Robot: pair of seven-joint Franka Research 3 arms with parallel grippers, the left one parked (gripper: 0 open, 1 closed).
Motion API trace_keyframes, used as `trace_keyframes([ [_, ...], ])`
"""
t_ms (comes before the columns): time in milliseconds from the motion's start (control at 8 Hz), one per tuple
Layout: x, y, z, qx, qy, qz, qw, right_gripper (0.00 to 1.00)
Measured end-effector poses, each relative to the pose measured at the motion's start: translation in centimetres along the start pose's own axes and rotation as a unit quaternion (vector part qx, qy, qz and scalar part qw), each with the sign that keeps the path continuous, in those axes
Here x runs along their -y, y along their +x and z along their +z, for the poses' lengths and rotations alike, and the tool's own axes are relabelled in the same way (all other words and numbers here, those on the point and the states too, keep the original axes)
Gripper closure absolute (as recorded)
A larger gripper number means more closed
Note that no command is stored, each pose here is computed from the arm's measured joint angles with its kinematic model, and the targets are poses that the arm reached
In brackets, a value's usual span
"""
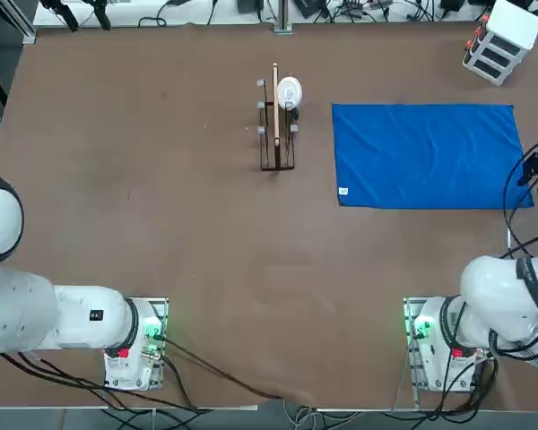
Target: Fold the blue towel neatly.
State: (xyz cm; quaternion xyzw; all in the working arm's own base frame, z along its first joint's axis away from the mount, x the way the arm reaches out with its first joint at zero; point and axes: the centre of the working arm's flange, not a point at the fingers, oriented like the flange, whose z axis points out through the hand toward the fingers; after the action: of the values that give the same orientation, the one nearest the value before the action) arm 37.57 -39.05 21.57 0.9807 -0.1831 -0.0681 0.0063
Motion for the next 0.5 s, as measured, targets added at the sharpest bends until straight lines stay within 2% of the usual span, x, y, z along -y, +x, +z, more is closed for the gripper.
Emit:
trace_keyframes([
  [500, -1.8, -0.6, 1.9, -0.005, -0.001, 0.002, 1.000, 0.32],
])
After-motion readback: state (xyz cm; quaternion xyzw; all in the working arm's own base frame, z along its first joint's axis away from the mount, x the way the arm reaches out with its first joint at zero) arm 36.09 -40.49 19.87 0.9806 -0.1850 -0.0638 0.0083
